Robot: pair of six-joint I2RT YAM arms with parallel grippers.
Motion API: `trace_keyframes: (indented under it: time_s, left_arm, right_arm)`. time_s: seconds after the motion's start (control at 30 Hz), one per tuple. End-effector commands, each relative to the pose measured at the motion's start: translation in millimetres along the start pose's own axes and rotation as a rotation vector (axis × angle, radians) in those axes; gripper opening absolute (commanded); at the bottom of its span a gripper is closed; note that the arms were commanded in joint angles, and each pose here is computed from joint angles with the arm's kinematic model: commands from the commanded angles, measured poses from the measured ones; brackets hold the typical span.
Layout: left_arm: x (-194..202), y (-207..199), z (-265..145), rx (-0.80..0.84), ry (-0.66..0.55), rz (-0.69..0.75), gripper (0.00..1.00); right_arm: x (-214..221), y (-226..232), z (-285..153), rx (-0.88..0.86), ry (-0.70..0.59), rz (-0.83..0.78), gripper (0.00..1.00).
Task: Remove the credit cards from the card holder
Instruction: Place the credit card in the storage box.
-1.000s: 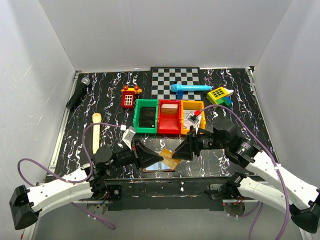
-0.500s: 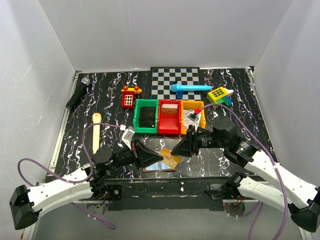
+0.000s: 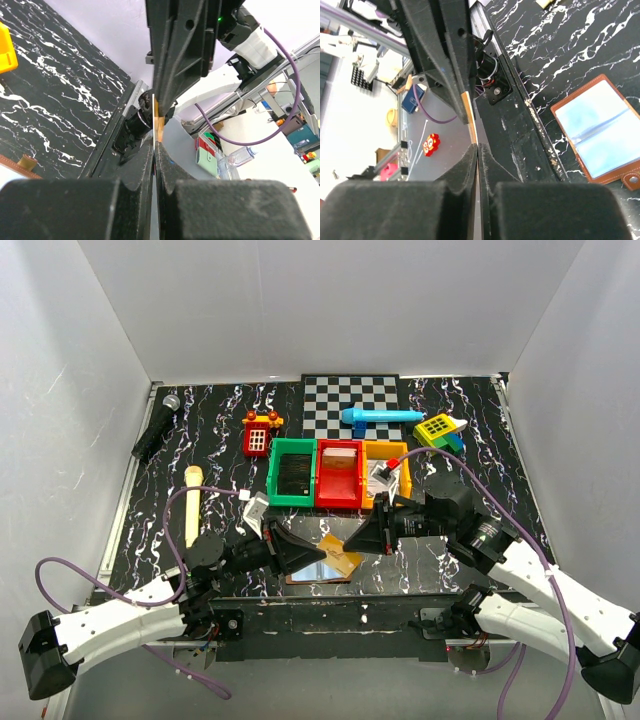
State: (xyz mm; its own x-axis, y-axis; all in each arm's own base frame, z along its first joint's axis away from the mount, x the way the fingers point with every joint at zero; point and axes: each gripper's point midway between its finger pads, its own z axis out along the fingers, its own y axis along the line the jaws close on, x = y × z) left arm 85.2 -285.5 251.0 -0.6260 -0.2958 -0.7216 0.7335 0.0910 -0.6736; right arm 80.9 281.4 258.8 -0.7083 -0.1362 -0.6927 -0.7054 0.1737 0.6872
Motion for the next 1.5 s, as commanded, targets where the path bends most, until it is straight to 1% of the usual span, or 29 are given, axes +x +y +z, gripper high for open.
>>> trace_keyframes:
  time_s: [0.0, 0.07, 0.1, 0.13, 0.27, 0.33, 0.4, 0.43, 0.47, 0.5, 0.57, 0.67, 0.77, 0.83, 0.87, 0.93, 0.97, 1.07, 1.13, 1.17, 1.3, 1.47]
  left_arm:
    - [-5, 1, 0, -0.015, -0.016, 0.000, 0.00]
    - [-5, 1, 1, -0.013, -0.016, 0.001, 0.00]
    - [-4, 2, 1, -0.016, -0.011, 0.001, 0.04]
    - [-4, 3, 1, -0.021, -0.008, 0.001, 0.16]
    - [-2, 11, 2, -0.067, 0.001, -0.002, 0.52]
    - [-5, 21, 0, -0.132, -0.007, -0.006, 0.61]
    - [-9, 33, -7, -0.221, -0.025, -0.008, 0.63]
    - [-15, 36, -11, -0.254, -0.055, -0.008, 0.63]
    - [-14, 46, -19, -0.314, -0.060, -0.015, 0.64]
    - [-23, 57, -27, -0.391, -0.111, -0.018, 0.64]
    - [-28, 68, -45, -0.485, -0.150, -0.027, 0.66]
    - [-35, 76, -70, -0.570, -0.215, -0.043, 0.66]
    - [-38, 82, -88, -0.608, -0.265, -0.054, 0.68]
    - [-39, 82, -94, -0.605, -0.293, -0.060, 0.69]
    - [-39, 81, -96, -0.598, -0.307, -0.065, 0.69]
    - [-38, 82, -98, -0.589, -0.313, -0.066, 0.69]
    - [-38, 82, -97, -0.588, -0.311, -0.065, 0.69]
    - [-35, 83, -95, -0.598, -0.280, -0.049, 0.69]
    - [-35, 81, -93, -0.603, -0.259, -0.037, 0.69]
    - [-35, 82, -92, -0.608, -0.245, -0.030, 0.69]
    - [-31, 81, -89, -0.616, -0.201, -0.005, 0.68]
    - [-27, 84, -90, -0.623, -0.183, 0.006, 0.67]
  right_arm:
    - [-11, 18, -3, -0.066, -0.022, -0.065, 0.01]
    - [-12, 19, -4, -0.066, -0.025, -0.069, 0.01]
    - [-11, 19, -4, -0.065, -0.021, -0.069, 0.01]
    - [-12, 19, -5, -0.059, -0.023, -0.068, 0.01]
    - [-17, 22, -7, -0.044, -0.004, -0.082, 0.01]
    - [-23, 19, -8, -0.005, 0.007, -0.083, 0.01]
    - [-36, 17, -11, 0.046, 0.006, -0.117, 0.01]
    - [-37, 6, -12, 0.106, 0.021, -0.112, 0.01]
    - [-51, 3, -16, 0.163, 0.001, -0.144, 0.01]
    - [-59, -5, -18, 0.218, 0.003, -0.174, 0.01]
    - [-73, -22, -21, 0.324, 0.009, -0.256, 0.01]
    - [-68, -43, -15, 0.296, 0.139, -0.549, 0.01]
    - [-73, -85, -21, 0.428, 0.192, -0.764, 0.01]
    - [-73, -97, -19, 0.415, 0.242, -0.892, 0.01]
    - [-75, -105, -18, 0.433, 0.268, -0.924, 0.01]
    - [-85, -120, -15, 0.456, 0.291, -0.963, 0.01]
    - [-85, -125, -11, 0.435, 0.310, -0.980, 0.01]
    - [-98, -143, 2, 0.399, 0.301, -1.030, 0.01]
    - [-104, -150, 10, 0.363, 0.305, -1.037, 0.01]
    - [-114, -154, 11, 0.371, 0.297, -1.043, 0.01]
    - [-125, -180, 23, 0.372, 0.324, -1.067, 0.01]
    - [-135, -203, 34, 0.387, 0.333, -1.081, 0.01]
